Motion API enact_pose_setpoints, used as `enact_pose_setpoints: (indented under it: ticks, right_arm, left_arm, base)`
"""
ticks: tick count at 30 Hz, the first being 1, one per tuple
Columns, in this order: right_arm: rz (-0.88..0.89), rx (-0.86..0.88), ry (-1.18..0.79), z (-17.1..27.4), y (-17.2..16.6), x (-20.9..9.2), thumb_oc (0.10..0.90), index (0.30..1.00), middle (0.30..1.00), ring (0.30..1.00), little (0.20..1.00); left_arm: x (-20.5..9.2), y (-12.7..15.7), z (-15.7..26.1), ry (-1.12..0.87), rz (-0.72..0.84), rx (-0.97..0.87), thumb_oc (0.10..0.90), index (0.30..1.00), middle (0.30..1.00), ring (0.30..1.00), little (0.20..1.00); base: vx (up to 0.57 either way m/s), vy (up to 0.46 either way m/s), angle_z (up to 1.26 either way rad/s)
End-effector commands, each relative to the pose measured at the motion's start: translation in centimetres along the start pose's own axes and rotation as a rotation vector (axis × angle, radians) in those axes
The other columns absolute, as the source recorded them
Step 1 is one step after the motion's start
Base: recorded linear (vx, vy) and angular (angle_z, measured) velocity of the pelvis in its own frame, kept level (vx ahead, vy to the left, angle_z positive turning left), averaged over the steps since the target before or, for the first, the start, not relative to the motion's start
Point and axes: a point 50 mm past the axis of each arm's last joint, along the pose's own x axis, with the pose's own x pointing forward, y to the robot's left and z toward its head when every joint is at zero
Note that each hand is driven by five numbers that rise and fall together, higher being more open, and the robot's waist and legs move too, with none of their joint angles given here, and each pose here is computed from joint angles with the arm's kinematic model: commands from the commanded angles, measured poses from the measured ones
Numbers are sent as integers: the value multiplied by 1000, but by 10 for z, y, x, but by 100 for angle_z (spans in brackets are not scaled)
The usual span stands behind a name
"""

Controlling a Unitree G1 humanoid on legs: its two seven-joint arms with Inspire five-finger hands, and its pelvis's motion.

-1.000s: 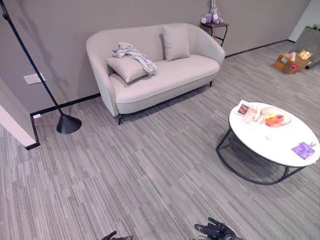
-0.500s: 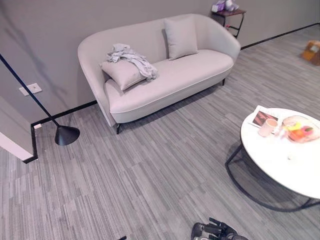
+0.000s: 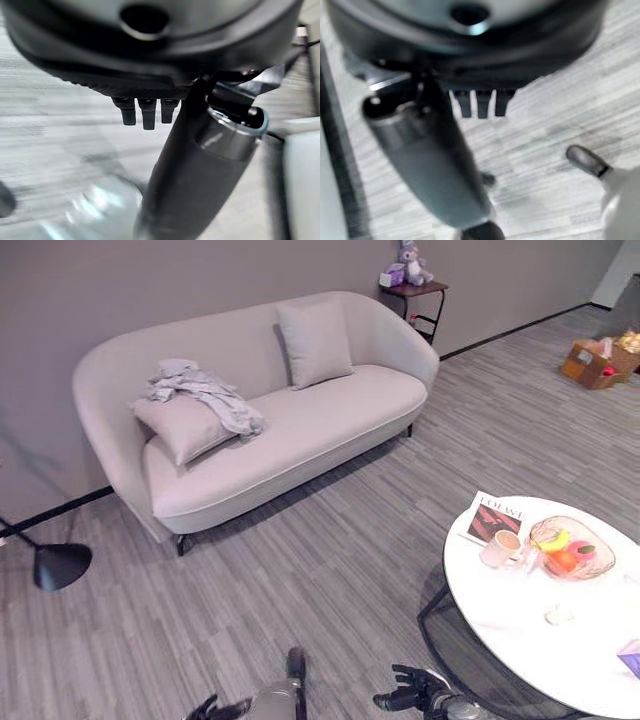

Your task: Hang the clothes on the sofa on the clothes rack.

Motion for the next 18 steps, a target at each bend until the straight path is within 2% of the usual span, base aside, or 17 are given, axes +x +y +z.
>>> enact_pose_setpoints:
  ticks: [1,5,9,13,17,18]
  right_arm:
    - [7,-32,-143,30,-3,0,800,900,900,900,900]
    - [44,-159,-80,16,6,0,800,900,900,900,900]
    - [58,-168,-95,14,12,0,800,900,900,900,900]
    - [20,-218,-186,37,8,-1,800,900,900,900,900]
    - [-60,-282,-403,85,-7,-17,800,900,900,900,900]
    - [-118,-283,-449,94,-21,-25,800,900,900,900,900]
  left_arm:
    - [0,-20,7,-44,-50,27,800,900,900,900,900]
    - [-1,-18,-1,-37,-29,43,800,900,900,900,900]
    - [0,-10,4,-56,-13,41,800,900,900,900,900]
    - [1,-18,22,-103,-36,106,800,900,900,900,900]
    - [1,-30,40,-163,-68,140,800,900,900,900,900]
    - [1,-35,39,-174,-90,187,800,900,900,900,900]
  base:
    - [375,-6,-6]
    - [615,51,20]
    - [414,101,-14]
    - [351,113,15]
    - [548,-60,109]
    - [386,-245,154]
